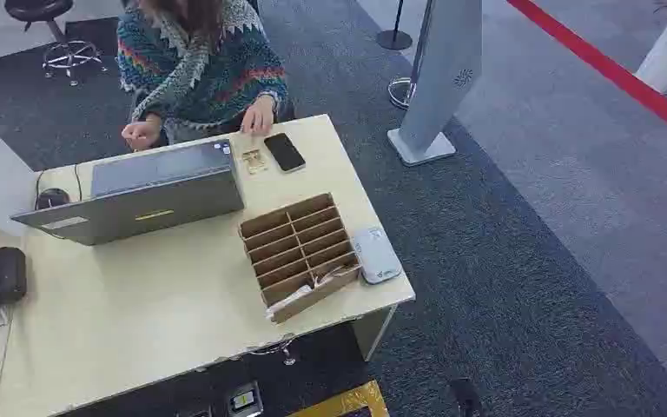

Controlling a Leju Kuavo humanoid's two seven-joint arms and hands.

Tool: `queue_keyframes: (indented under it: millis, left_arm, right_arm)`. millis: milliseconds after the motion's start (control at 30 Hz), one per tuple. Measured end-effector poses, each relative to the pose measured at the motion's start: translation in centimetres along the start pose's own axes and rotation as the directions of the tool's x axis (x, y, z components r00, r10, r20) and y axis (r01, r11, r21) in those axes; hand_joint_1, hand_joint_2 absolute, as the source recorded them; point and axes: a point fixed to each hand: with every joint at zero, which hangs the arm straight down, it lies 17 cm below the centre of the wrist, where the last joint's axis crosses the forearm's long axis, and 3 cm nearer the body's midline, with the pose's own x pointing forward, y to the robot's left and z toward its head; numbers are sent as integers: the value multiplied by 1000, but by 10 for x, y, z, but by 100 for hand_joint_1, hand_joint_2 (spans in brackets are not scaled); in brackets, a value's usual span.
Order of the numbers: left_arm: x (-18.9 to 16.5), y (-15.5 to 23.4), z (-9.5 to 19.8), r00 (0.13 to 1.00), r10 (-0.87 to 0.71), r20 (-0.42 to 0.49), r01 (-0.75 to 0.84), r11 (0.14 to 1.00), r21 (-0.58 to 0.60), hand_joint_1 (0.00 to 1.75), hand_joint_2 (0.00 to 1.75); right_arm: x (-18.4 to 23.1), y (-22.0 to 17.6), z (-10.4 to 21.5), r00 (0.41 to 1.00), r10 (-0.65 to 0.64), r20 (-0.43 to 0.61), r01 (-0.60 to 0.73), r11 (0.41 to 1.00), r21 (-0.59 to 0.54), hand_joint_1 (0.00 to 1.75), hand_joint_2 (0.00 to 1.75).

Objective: Pass the card to the sensor for recognition and then transmit it.

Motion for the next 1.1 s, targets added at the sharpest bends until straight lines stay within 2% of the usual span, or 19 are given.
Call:
queue_keyframes:
  millis: [633,867,900,1100]
  left_arm:
    - [-2,1,-1,1000,5,-9,-5,1000,-1,0,0]
    - [-2,0,0,1000,3,-8,-3,1000,-8,0,0]
    - [-3,0,0,1000,4,-9,-4,1000,-8,0,0]
    - [-4,0,0,1000,13,-17,-13,1000,-6,0,0]
  right_arm:
    - [1,1,0,1000,-6,3,6,1000,3,0,0]
    - [-1,-3,-3,975,-221,-34,221,975,4,0,0]
    - [1,-7,-5,967,-253,-34,253,968,-2,0,175]
    - [22,-34,-16,898,-440,3,439,897,-48,0,175]
